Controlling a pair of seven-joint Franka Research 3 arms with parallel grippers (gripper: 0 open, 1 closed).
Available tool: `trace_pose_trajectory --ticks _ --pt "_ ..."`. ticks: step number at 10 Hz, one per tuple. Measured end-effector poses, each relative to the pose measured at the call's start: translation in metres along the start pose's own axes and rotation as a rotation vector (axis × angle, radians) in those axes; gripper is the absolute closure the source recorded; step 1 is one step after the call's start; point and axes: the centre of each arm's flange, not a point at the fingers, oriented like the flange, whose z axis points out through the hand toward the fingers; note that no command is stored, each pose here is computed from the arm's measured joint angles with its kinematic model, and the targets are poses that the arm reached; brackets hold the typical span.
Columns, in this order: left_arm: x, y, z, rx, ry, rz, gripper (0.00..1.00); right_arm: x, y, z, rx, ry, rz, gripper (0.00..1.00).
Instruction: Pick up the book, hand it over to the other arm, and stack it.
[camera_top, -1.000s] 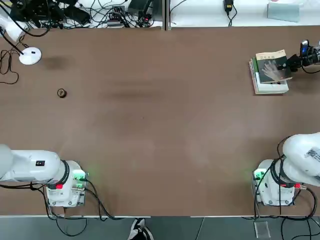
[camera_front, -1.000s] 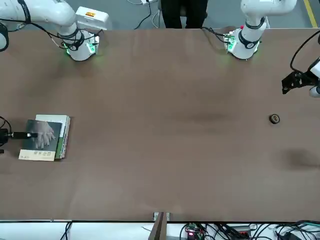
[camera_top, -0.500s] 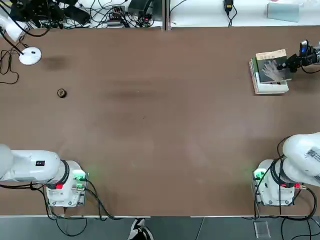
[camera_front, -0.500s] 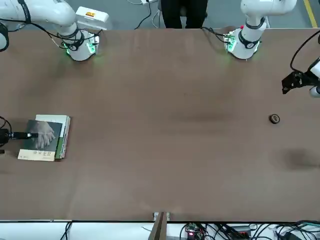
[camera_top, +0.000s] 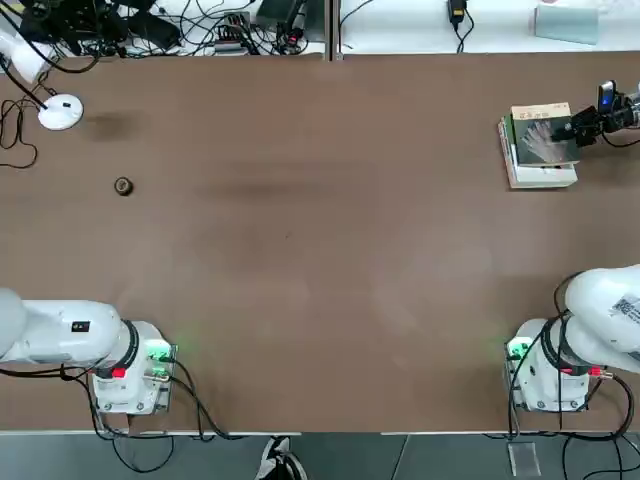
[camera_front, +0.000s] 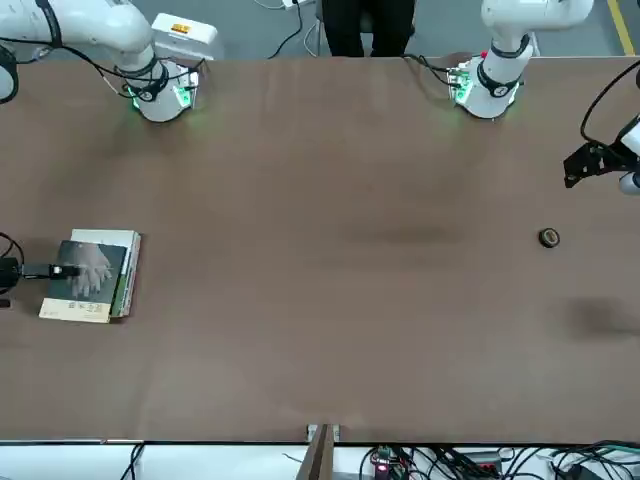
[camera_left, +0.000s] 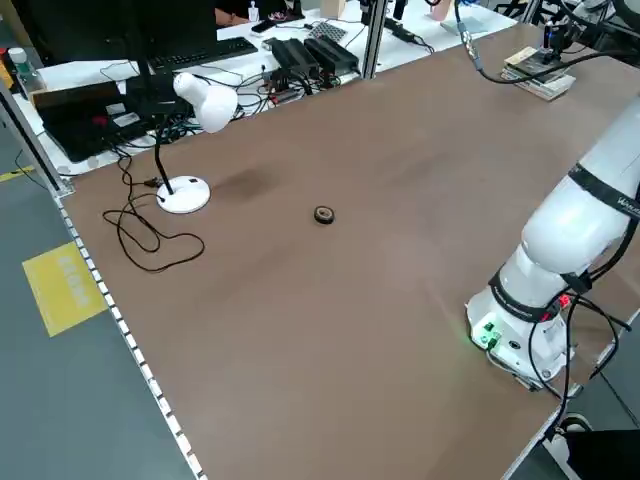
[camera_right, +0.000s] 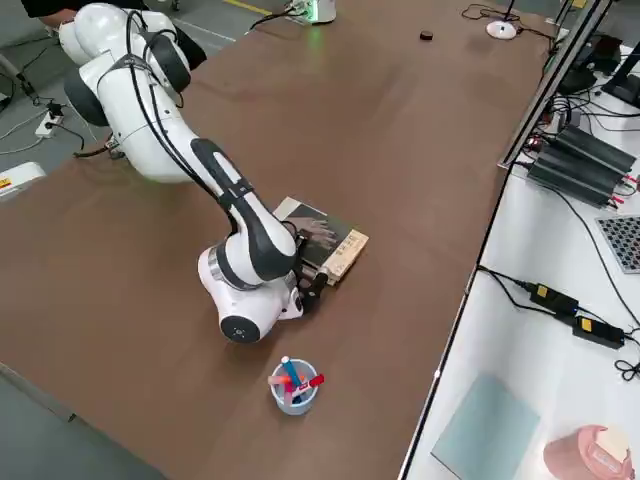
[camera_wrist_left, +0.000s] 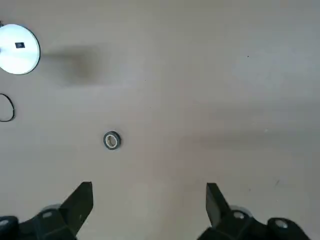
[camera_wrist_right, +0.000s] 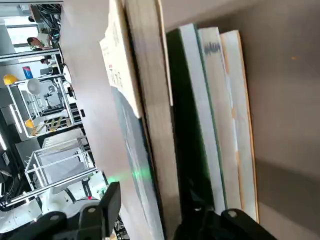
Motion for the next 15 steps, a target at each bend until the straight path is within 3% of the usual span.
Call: trace_pose_trajectory --ticks 11,13,15 --pt "0.0 0.0 -0.001 0.0 0.001 0.0 0.0 -0.008 0.007 -0.02 -0.043 0.01 0.02 0.42" --pt "0.0 0.0 -0.001 0.0 0.001 0.0 0.0 -0.011 0.008 -0.027 -0.062 0.009 0.022 0.28" --pt "0.0 0.0 -0.001 0.0 0.001 0.0 0.0 -0.016 0.011 -0.037 -0.087 0.005 0.028 0.06"
